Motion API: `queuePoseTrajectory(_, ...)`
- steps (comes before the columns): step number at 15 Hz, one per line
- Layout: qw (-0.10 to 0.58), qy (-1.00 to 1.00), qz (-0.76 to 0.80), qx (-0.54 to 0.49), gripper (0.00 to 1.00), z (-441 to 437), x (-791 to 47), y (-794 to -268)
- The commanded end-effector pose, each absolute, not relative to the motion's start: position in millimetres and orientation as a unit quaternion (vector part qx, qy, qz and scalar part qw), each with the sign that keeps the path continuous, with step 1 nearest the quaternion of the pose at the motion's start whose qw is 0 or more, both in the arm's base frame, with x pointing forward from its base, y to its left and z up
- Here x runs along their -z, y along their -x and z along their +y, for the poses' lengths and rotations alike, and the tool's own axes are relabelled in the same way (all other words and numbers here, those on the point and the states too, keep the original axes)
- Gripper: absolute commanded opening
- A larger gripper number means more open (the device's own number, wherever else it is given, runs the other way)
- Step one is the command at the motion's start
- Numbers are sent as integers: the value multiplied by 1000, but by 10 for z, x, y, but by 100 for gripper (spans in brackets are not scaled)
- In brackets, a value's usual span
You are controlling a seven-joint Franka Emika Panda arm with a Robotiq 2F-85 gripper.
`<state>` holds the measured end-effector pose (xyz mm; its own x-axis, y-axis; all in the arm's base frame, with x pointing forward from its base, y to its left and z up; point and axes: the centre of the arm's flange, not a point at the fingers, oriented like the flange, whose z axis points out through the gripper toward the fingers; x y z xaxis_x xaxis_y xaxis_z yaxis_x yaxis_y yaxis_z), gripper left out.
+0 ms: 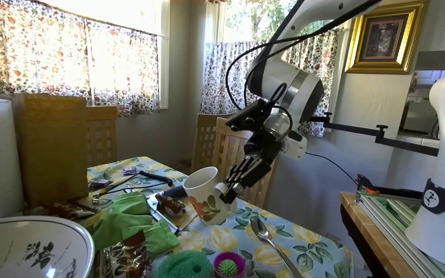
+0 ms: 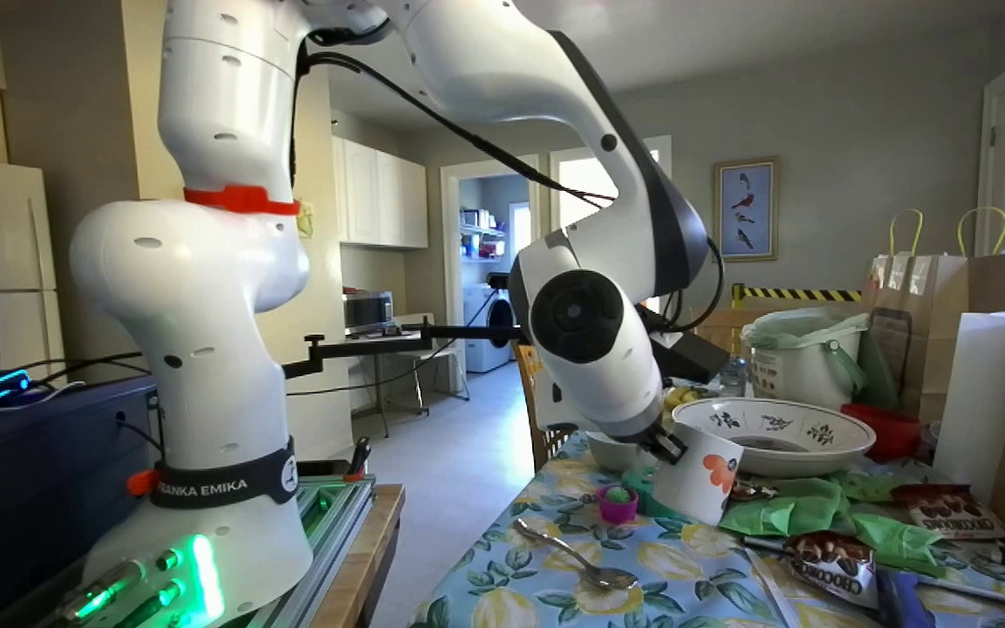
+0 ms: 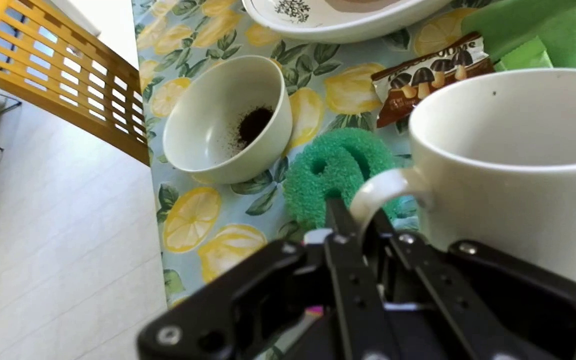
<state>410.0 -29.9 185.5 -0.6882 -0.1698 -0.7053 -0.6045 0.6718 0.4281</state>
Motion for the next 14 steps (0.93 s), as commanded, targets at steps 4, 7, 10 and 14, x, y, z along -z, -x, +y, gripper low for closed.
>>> queuePoseTrajectory(4, 379, 249, 829, -328, 3, -232, -1442, -3999)
queuePoseTrajectory(7, 388, 253, 824, -325, 3, -227, -1306, -3954)
queuePoseTrajectory(10, 401, 255, 817, -328, 3, -204, -1188, -3929)
queuePoseTrajectory(14, 416, 259, 805, -334, 3, -215, -1090, -3922)
